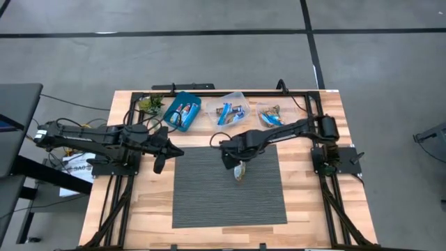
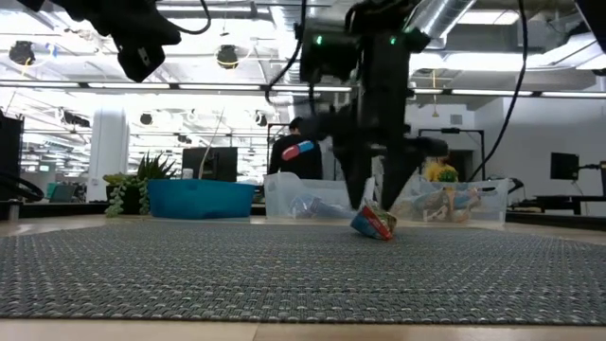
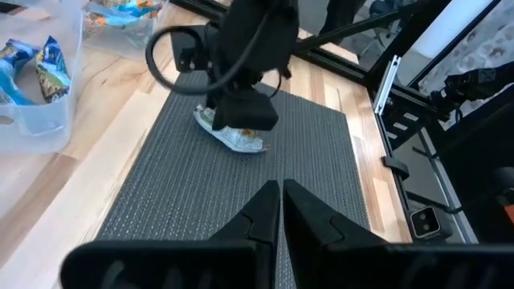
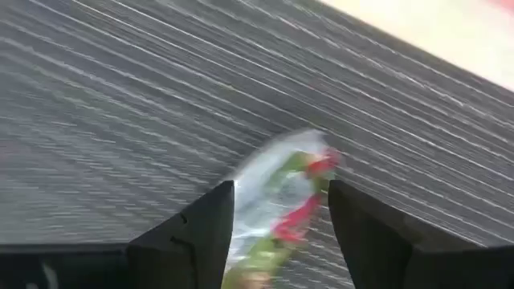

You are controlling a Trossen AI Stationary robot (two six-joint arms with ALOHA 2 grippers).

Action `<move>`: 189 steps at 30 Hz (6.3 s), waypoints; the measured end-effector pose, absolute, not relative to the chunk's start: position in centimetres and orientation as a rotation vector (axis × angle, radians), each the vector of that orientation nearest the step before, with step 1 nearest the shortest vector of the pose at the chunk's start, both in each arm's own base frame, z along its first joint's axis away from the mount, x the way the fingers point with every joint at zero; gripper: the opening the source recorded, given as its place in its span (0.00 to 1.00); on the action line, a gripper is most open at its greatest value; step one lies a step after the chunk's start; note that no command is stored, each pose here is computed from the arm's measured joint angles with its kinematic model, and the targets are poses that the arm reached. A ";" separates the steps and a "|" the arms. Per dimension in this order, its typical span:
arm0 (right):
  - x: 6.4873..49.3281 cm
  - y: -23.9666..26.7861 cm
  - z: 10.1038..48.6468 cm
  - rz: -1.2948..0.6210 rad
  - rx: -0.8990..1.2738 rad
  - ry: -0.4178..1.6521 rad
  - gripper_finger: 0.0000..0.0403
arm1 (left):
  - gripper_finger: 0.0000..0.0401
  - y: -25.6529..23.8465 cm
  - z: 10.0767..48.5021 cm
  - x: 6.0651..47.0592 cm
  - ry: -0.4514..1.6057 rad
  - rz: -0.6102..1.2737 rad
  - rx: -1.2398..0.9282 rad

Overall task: Pick and place Granola Bars by type
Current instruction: Put the red granola bar into the blue bin, then return to Home Position

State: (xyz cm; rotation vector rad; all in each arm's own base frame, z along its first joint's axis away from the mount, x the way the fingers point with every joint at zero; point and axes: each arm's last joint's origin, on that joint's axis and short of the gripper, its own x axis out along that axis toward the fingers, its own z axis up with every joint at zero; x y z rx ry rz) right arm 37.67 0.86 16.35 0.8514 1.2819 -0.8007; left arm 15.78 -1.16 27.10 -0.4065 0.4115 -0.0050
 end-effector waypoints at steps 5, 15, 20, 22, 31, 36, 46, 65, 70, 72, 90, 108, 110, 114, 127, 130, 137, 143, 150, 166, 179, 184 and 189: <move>37.7 0.8 15.3 -0.812 0.848 1.320 0.44 | 0.03 -1.2 26.9 15.7 0.432 -0.001 -0.405; 38.3 0.6 15.5 -0.765 0.899 1.267 0.12 | 0.03 -1.1 26.8 15.7 0.441 0.007 -0.405; 39.9 0.8 16.8 -0.653 0.920 1.178 0.03 | 0.03 -1.0 26.8 15.7 0.428 0.071 -0.459; 40.7 0.7 18.3 -0.601 0.908 1.118 0.04 | 0.04 -0.9 26.8 15.7 0.425 0.091 -0.498; 43.0 -2.8 27.5 -0.466 0.709 0.757 0.01 | 0.30 0.5 26.8 15.7 0.396 0.214 -0.694; 43.3 -5.2 30.9 -0.413 0.607 0.643 0.04 | 0.47 1.5 27.7 16.5 0.261 0.239 -0.763; 43.7 -6.8 34.2 -0.310 0.512 0.524 0.01 | 0.55 3.4 26.3 20.6 0.220 0.235 -0.837; 43.7 -6.8 34.5 -0.254 0.472 0.530 0.05 | 0.21 4.3 26.5 21.7 0.117 0.282 -0.789; 43.5 -7.2 34.6 -0.214 0.488 0.536 0.09 | 0.04 4.4 26.1 21.6 0.143 0.344 -0.753; 43.4 -7.5 34.7 -0.173 0.467 0.545 0.10 | 0.03 4.6 25.8 21.4 0.163 0.407 -0.746; 39.2 -7.0 37.8 -0.125 0.224 0.817 0.17 | 0.07 11.9 22.3 16.6 0.413 0.912 -0.787; 38.8 -5.1 37.6 0.080 0.065 0.879 0.17 | 0.36 13.6 20.7 17.4 0.507 0.832 -0.760; 38.4 -4.7 37.6 0.138 0.059 0.872 0.17 | 0.38 13.6 20.9 17.5 0.486 0.815 -0.764; 36.6 -4.3 37.2 0.179 0.050 0.874 0.17 | 0.39 13.5 21.6 17.6 0.432 0.752 -0.769; 25.9 -2.8 34.8 0.115 0.141 0.554 0.17 | 0.38 13.1 22.5 18.3 0.308 0.672 -0.932; 23.6 -2.5 34.3 0.098 0.198 0.505 0.17 | 0.38 12.6 23.2 19.1 0.255 0.607 -0.868; 21.4 -2.4 34.7 0.023 0.361 0.460 0.17 | 0.38 11.3 25.0 20.6 0.139 0.413 -0.712; 22.3 -3.5 35.2 -0.115 0.555 0.345 0.17 | 0.38 11.3 25.1 20.7 0.103 0.457 -0.739; 21.8 -2.1 35.9 0.069 0.293 0.318 0.17 | 0.38 10.0 25.3 21.5 0.102 0.435 -0.651; 15.5 0.9 28.6 0.201 0.130 0.114 0.17 | 0.38 0.0 26.4 23.8 0.117 0.162 -0.466; 11.0 1.1 24.8 0.256 0.071 -0.049 0.17 | 0.38 -0.7 30.3 24.2 0.288 0.133 -0.383; 10.0 1.1 23.4 0.260 0.039 -0.187 0.17 | 0.38 -0.7 30.4 24.2 0.280 0.135 -0.393; 9.7 1.0 21.7 0.259 0.026 -0.302 0.17 | 0.38 -0.7 30.6 24.3 0.258 0.133 -0.405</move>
